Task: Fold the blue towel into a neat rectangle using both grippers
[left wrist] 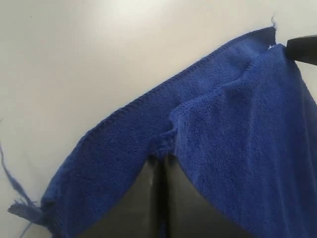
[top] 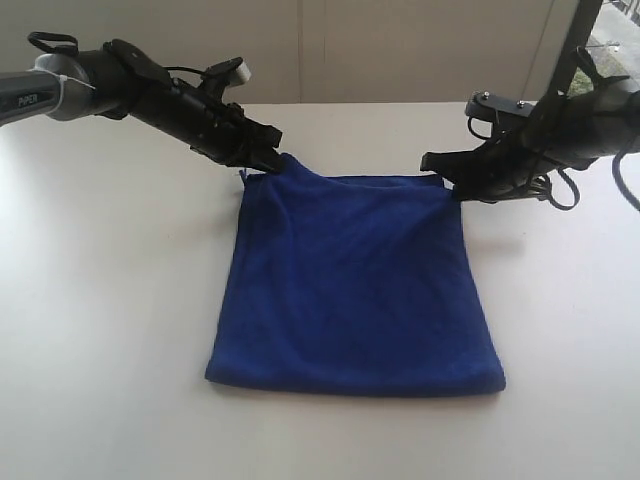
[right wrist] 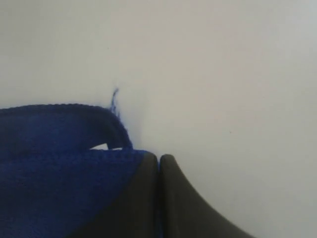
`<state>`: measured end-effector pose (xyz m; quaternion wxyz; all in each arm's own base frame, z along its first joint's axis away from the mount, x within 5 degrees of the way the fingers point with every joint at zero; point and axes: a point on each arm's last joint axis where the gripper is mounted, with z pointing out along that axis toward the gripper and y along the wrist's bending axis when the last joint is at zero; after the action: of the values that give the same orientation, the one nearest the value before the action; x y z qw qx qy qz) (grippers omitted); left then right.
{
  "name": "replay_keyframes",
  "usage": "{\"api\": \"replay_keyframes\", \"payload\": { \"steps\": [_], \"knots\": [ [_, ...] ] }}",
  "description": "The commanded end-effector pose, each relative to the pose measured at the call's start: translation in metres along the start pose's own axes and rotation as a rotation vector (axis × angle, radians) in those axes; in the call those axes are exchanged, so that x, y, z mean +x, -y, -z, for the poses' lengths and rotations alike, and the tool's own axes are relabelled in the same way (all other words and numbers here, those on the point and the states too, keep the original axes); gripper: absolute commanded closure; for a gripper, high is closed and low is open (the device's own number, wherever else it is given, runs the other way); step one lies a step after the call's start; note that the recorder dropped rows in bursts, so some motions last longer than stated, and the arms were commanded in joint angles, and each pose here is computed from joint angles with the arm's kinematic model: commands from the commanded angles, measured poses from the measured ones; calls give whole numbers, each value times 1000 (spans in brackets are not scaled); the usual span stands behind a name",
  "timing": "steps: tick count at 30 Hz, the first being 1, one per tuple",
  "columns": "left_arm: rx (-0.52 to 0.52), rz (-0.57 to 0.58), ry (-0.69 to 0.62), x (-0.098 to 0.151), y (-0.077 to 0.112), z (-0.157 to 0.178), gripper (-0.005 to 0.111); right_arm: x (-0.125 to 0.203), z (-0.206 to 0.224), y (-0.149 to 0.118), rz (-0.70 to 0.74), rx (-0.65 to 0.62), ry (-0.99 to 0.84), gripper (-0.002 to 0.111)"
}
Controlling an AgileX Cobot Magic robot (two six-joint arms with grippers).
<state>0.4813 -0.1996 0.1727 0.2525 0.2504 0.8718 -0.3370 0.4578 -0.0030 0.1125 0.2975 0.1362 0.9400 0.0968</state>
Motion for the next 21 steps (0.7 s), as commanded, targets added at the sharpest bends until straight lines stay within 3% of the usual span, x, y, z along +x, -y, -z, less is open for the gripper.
{"api": "replay_keyframes", "payload": {
  "steps": [1, 6, 15, 21],
  "knots": [
    [6, 4, 6, -1, -1, 2, 107, -8, 11, 1, 9, -4, 23, 108],
    [9, -27, 3, -7, 8, 13, 107, -20, 34, -7, 62, -24, 54, 108],
    [-87, -94, -29, -14, 14, 34, 107, -25, 43, -10, 116, -27, 84, 108],
    [-133, -110, -17, -14, 7, 30, 107, -29, 42, -16, 168, -20, 152, 108]
  ]
}}
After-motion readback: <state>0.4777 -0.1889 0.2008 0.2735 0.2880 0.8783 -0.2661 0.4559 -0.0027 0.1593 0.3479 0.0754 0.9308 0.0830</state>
